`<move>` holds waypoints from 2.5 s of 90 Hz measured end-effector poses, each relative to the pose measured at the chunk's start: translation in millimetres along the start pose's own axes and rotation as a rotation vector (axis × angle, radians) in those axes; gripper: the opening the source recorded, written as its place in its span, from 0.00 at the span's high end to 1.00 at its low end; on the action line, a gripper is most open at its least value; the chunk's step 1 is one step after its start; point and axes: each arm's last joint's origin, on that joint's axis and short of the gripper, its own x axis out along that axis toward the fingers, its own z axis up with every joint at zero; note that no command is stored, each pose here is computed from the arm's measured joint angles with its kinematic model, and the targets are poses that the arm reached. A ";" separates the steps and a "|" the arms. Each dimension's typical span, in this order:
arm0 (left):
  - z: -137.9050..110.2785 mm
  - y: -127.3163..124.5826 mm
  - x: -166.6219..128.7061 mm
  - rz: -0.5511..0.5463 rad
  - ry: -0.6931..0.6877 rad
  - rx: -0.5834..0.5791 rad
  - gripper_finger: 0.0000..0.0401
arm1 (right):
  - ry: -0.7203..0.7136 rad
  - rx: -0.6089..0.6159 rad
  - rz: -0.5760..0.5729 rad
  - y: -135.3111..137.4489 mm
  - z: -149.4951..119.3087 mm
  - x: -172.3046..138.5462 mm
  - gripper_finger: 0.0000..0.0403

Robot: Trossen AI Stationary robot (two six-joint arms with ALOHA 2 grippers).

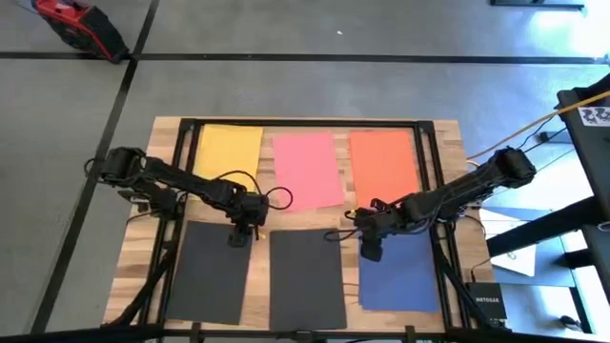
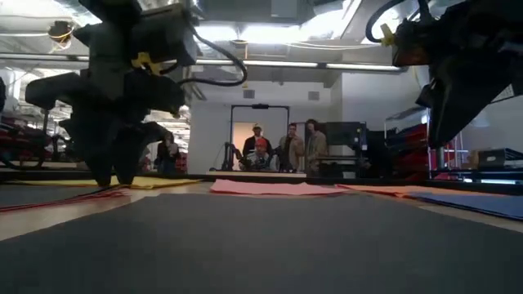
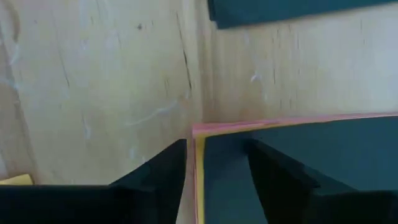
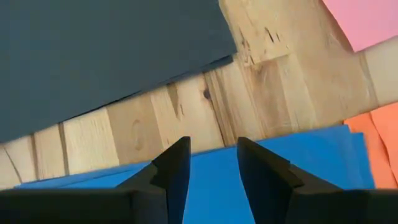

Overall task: Organize paper
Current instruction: Stack the blue paper on the top of the blue paper, then stack the black paper on the top of the black paper

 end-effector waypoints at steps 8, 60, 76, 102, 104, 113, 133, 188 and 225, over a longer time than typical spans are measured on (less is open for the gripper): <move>-0.4 0.0 0.0 0.000 0.005 0.005 0.60 | 0.000 0.000 0.000 0.0 0.0 0.0 0.70; -0.8 1.6 -0.1 0.030 0.008 0.001 0.99 | -0.005 -0.001 -0.008 -0.3 0.1 -0.1 0.70; -0.8 2.4 -0.2 0.031 0.008 0.023 1.00 | -0.004 0.000 -0.008 -0.3 0.1 -0.1 0.70; 0.9 4.5 -1.9 0.022 -0.003 0.046 1.00 | -0.003 -0.001 -0.009 -0.5 -0.1 -0.1 0.70; 1.4 5.1 -2.1 0.023 -0.007 0.047 1.00 | -0.002 -0.001 -0.010 -0.5 -0.2 -0.1 0.70; 1.3 11.0 -2.8 0.034 -0.010 0.042 1.00 | 0.005 -0.002 -0.014 -1.0 -0.8 -0.1 0.70; 0.8 21.7 -4.1 0.040 -0.016 0.023 1.00 | 0.015 -0.003 -0.022 -1.7 -1.8 -0.1 0.70; 33.6 21.3 -28.0 -0.080 -0.190 0.088 1.00 | 0.015 -0.003 -0.022 -1.7 -1.8 -0.1 0.70; 27.2 33.3 -7.2 -0.082 -0.066 0.112 0.77 | 0.013 -0.003 -0.021 -1.6 -1.7 -0.1 0.70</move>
